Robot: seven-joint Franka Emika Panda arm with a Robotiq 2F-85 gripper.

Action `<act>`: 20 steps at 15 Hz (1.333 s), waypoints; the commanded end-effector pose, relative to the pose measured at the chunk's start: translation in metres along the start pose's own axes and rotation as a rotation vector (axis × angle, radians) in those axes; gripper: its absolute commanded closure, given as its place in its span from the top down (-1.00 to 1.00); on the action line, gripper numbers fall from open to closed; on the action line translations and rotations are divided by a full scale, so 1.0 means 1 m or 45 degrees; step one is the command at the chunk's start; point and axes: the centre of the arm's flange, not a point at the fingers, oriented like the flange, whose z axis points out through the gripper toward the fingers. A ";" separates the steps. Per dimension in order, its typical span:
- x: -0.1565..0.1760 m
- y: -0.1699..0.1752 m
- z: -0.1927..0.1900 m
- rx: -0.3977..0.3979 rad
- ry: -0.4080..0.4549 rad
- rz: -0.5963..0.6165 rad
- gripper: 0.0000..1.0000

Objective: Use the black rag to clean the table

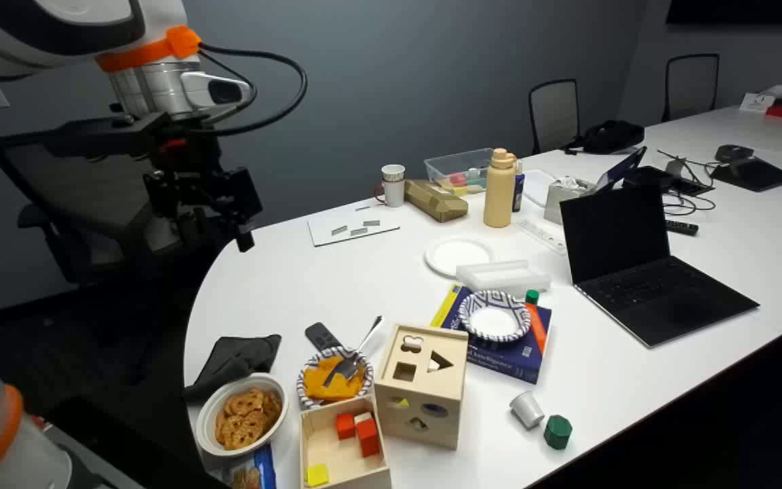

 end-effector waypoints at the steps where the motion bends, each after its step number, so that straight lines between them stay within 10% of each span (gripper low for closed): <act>1: 0.000 0.000 0.002 0.001 -0.006 -0.001 1.00; 11: 0.016 -0.009 0.022 0.018 -0.019 -0.012 1.00; 20: 0.078 -0.093 0.111 0.009 0.004 -0.126 1.00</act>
